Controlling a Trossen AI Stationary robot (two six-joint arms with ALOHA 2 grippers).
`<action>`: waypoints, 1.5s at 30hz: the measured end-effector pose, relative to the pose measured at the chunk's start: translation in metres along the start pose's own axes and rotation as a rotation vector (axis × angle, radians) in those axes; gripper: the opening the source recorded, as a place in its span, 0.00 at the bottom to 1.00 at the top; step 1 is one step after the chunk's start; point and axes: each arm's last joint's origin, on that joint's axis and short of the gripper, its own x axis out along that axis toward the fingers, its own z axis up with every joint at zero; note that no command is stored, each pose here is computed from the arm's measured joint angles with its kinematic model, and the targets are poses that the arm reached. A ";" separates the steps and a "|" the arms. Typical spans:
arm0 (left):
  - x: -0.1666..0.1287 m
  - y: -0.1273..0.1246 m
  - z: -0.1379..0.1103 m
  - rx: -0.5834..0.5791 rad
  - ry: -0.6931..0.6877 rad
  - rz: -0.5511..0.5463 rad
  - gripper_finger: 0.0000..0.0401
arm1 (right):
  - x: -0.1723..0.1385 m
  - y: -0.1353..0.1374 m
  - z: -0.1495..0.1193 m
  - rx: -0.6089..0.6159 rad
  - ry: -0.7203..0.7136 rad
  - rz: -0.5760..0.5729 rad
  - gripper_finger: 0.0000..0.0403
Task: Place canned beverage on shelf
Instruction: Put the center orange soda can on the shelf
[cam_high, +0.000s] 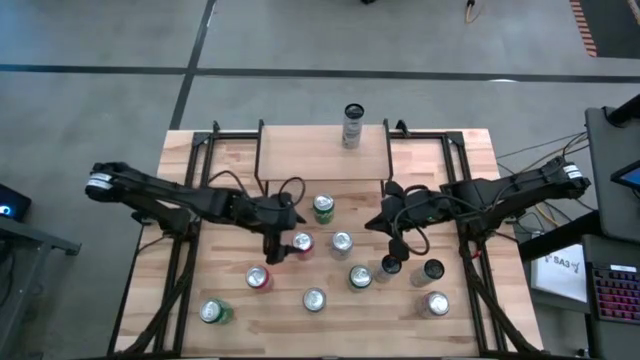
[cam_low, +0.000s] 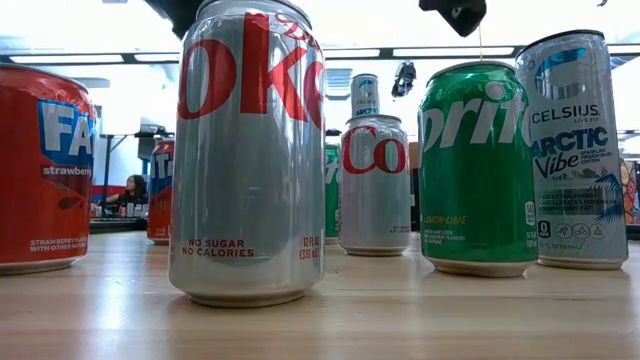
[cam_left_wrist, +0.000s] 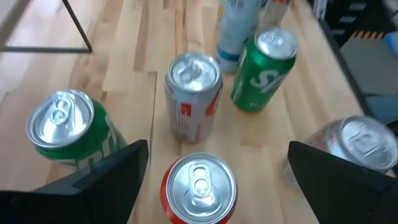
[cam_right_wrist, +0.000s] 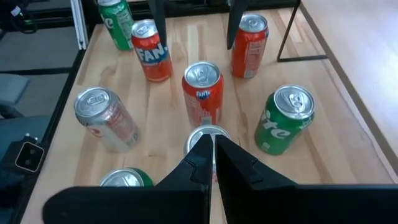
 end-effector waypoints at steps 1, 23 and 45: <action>0.003 0.000 -0.001 0.000 0.008 0.002 0.94 | 0.000 0.000 0.000 0.002 0.002 0.000 0.02; 0.051 -0.001 -0.025 0.063 0.184 0.054 0.94 | 0.001 0.000 -0.001 0.021 0.004 -0.001 0.02; 0.062 0.000 -0.032 -0.003 0.233 0.143 0.72 | 0.001 0.000 -0.001 -0.001 0.001 -0.001 0.02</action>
